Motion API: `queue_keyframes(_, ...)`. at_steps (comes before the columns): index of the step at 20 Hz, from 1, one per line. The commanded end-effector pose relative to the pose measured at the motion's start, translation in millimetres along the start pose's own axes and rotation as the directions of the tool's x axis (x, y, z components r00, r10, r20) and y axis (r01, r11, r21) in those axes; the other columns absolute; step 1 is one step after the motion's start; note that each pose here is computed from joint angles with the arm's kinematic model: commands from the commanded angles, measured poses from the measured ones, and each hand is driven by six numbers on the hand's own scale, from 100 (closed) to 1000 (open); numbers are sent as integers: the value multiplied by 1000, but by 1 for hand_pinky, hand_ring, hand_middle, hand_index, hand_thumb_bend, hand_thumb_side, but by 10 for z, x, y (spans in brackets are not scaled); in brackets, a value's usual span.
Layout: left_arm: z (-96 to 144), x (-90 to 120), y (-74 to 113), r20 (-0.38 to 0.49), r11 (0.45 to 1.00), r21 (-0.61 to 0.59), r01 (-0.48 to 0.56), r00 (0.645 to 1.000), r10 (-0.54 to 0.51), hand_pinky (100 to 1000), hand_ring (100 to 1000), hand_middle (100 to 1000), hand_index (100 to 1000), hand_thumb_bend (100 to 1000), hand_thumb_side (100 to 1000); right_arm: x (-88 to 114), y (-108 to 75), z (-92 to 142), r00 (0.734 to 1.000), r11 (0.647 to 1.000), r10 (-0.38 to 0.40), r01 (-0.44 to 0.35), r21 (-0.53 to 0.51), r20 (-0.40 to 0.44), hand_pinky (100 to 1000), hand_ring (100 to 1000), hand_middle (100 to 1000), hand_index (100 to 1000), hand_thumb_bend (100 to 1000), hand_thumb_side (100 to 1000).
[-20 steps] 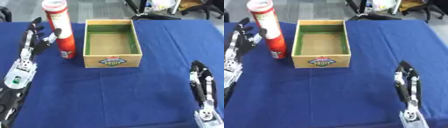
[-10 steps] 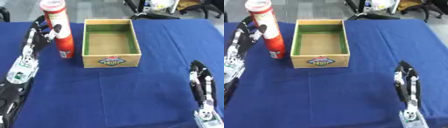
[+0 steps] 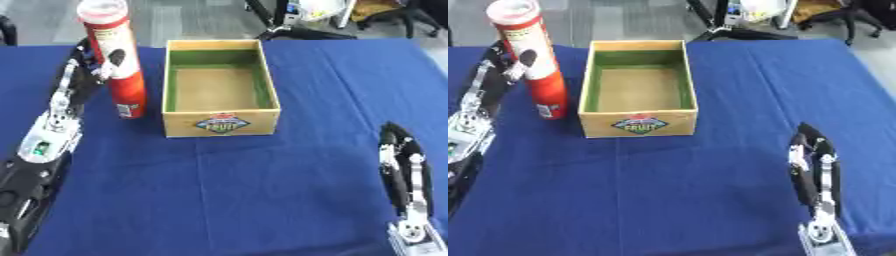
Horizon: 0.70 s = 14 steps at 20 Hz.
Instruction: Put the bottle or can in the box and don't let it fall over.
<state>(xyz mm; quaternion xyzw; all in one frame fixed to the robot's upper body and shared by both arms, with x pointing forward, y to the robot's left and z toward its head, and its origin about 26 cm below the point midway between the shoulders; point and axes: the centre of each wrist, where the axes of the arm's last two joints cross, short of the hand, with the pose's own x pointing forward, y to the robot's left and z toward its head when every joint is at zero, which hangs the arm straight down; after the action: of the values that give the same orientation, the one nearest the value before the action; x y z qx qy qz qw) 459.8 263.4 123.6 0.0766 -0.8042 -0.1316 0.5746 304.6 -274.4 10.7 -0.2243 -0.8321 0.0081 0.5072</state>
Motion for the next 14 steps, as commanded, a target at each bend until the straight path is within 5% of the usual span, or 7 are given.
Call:
queue_keyframes(1,-97,125,56,35,1000,-3,18,999,-18,847,894,934,971,697,580,40,-2,-52,1000,1000,-8,8,0,19,761,821,775,849,100,819)
queue_keyframes(14,-166,137,38,14,994,-73,84,996,-83,843,895,932,970,676,601,48,14,-61,1000,1000,-15,15,4,22,761,821,775,848,100,825)
